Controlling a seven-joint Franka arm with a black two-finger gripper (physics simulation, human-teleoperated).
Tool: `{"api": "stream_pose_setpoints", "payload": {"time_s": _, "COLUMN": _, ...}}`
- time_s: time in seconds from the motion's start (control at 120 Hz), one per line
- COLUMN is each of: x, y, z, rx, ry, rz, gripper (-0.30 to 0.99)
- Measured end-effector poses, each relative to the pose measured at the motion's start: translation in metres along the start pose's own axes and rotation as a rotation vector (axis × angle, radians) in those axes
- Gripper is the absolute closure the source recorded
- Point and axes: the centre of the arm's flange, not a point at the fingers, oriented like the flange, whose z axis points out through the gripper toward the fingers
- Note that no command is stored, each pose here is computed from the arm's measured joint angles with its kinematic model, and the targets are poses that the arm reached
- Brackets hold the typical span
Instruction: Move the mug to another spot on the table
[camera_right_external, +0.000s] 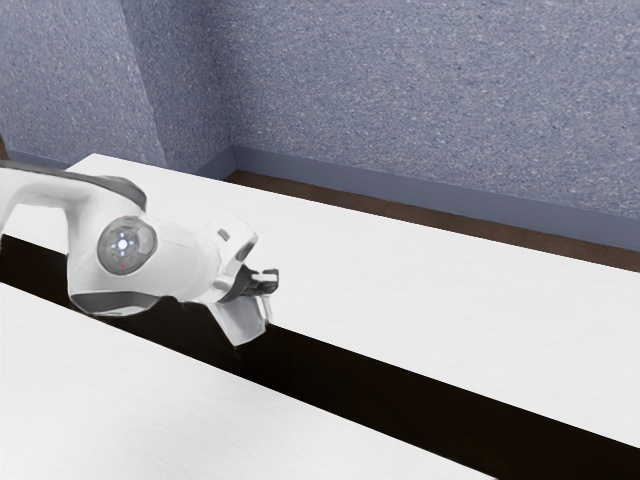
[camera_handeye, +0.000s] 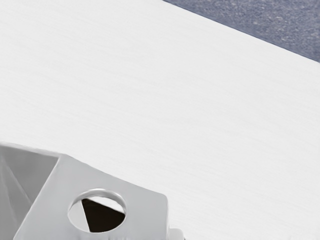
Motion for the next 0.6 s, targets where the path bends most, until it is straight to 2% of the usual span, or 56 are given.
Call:
{"api": "stream_pose_setpoints", "payload": {"time_s": 0.183, "x": 0.003, "y": 0.007, "z": 0.001, "rx": -0.017, "ry": 0.055, "rz": 0.213, "gripper": 0.79}}
{"api": "stream_pose_setpoints", "payload": {"time_s": 0.35, "x": 0.008, "y": 0.012, "z": 0.025, "rx": -0.021, "ry": 0.057, "rz": 0.295, "gripper": 0.79}}
{"api": "stream_pose_setpoints", "payload": {"time_s": 0.492, "x": -0.019, "y": 0.014, "z": 0.03, "rx": 0.019, "ry": 0.09, "rz": 0.46, "gripper": 0.79}}
{"api": "stream_pose_setpoints", "payload": {"time_s": 0.6, "x": -0.044, "y": 0.026, "z": 0.03, "rx": 0.019, "ry": 0.126, "rz": 0.54, "gripper": 0.79}}
